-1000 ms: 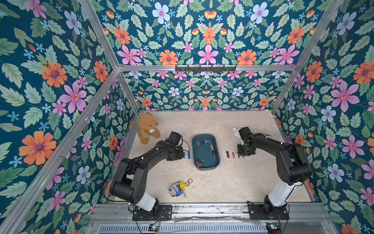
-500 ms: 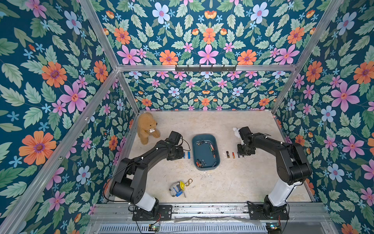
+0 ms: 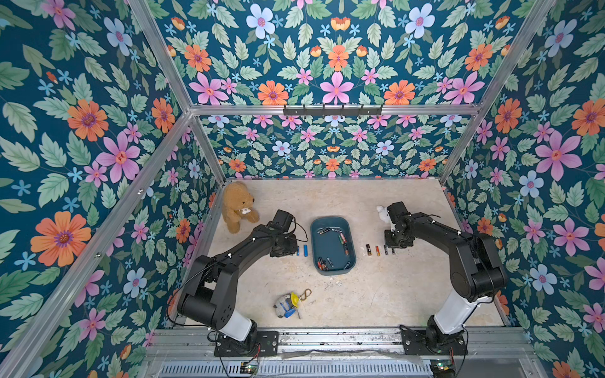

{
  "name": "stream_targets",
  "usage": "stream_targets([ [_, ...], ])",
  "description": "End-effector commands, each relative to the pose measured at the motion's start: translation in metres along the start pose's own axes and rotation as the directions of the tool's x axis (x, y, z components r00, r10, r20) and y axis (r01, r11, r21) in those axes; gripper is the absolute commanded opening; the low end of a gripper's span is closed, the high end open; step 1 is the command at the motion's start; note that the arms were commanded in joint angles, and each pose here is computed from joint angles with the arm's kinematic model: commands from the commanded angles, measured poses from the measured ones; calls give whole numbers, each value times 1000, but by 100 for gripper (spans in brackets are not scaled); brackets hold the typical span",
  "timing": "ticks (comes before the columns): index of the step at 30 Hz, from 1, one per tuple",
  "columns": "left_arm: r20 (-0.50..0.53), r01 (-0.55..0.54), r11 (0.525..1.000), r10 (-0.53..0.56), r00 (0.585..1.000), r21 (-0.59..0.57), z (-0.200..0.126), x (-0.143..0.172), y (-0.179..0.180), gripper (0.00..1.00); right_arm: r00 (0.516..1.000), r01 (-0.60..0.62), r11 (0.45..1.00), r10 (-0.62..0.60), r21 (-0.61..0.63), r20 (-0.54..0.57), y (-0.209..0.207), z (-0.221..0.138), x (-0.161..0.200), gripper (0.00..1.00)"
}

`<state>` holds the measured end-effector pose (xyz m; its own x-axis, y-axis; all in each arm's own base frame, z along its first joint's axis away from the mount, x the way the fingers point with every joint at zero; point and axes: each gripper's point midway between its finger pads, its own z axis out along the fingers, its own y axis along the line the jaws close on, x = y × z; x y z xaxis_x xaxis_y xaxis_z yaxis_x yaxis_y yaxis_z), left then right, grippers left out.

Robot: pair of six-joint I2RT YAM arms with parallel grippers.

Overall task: Take the batteries out of the storage box
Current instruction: Place the battery at the center of the board, then pick up the battery from the storage box.

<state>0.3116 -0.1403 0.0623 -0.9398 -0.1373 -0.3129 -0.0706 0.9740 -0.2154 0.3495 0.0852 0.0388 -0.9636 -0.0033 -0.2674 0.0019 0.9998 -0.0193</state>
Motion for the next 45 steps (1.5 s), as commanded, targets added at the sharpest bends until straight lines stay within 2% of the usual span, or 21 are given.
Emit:
stream_targets([
  [1, 6, 1, 1000, -1, 1000, -8, -5, -2, 1, 31, 1000, -13, 1000, 12, 14, 19, -3, -10, -6, 22],
  [8, 15, 2, 1000, -2, 1000, -8, -8, -5, 0, 31, 996, -9, 1000, 9, 3, 91, 13, -49, -29, 23],
  [14, 27, 17, 1000, -17, 999, 12, -9, -6, -3, 31, 989, 59, 998, -58, -4, 139, 57, -80, -46, 23],
  [17, 38, 22, 999, -23, 999, 31, -14, -10, -8, 32, 988, 65, 997, -60, -32, 142, 73, -84, -50, 24],
  [23, 111, -15, 998, 9, 994, 56, -40, -32, -35, 32, 988, 64, 996, -56, -56, 141, 84, -79, -50, 24],
  [28, 130, -94, 996, 92, 987, 7, -52, -47, -70, 33, 990, 65, 996, -57, -59, 129, 84, -70, -45, 25],
  [35, 86, -211, 977, 214, 973, -38, -34, -43, -125, 34, 993, 9, 996, 1, -86, 115, 66, -55, -44, 26],
  [45, 26, -235, 972, 234, 972, 28, 0, -31, -172, 36, 994, -5, 995, 16, -102, 104, 42, -47, -40, 27],
])
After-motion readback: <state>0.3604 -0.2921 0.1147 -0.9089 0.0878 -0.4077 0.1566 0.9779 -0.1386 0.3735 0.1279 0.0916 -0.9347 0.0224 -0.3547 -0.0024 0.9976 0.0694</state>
